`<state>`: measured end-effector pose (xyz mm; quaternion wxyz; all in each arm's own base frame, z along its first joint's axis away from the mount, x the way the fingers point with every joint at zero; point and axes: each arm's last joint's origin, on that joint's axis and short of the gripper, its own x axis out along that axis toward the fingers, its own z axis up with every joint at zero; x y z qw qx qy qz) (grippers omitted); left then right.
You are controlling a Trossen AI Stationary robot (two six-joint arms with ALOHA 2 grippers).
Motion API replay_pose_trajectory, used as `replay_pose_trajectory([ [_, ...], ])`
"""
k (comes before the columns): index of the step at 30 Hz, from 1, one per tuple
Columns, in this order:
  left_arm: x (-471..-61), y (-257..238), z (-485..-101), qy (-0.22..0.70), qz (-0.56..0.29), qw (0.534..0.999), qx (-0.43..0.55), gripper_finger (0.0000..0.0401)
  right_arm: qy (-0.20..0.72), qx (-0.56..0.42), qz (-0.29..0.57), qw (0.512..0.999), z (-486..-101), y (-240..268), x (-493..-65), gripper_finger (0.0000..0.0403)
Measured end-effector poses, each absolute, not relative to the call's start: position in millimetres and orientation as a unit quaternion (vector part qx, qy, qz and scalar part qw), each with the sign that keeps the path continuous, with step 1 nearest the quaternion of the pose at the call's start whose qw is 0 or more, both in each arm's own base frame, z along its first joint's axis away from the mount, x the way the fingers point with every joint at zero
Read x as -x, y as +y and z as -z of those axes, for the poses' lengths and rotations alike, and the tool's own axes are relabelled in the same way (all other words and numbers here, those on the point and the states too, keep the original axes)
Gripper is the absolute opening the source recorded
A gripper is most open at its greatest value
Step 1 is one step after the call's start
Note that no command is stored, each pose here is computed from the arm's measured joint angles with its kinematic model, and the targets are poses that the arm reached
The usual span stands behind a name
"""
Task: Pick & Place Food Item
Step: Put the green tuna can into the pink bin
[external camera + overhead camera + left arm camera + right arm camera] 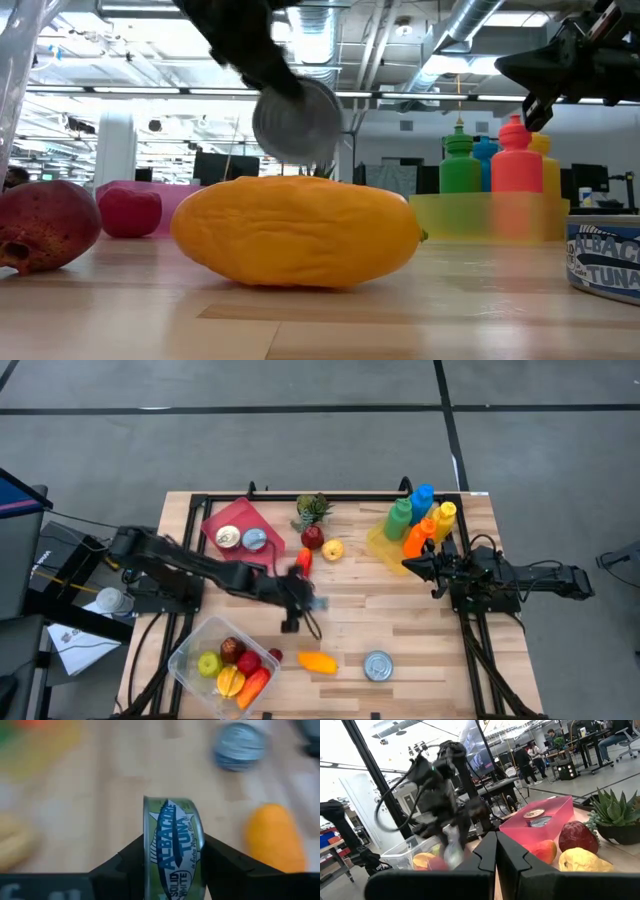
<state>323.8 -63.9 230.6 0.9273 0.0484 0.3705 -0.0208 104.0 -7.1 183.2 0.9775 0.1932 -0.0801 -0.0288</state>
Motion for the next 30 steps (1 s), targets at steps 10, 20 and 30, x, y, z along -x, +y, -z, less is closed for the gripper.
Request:
replay_pose_trajectory([
  [10, -228, -13, -293, 0.417, -0.308, 0.855, -0.017, 0.0144, -0.081, -0.193, 0.029, 0.977, -183, -7, -104, 0.0],
  [20, -209, 17, -266, 0.53, -0.373, 0.762, -0.006, 0.0138, -0.081, -0.193, 0.029, 0.977, -183, -7, -104, 0.0],
  [30, -203, 32, -217, 0.602, -0.359, 0.712, 0.051, 0.0146, -0.081, -0.193, 0.029, 0.977, -183, -7, -104, 0.0],
])
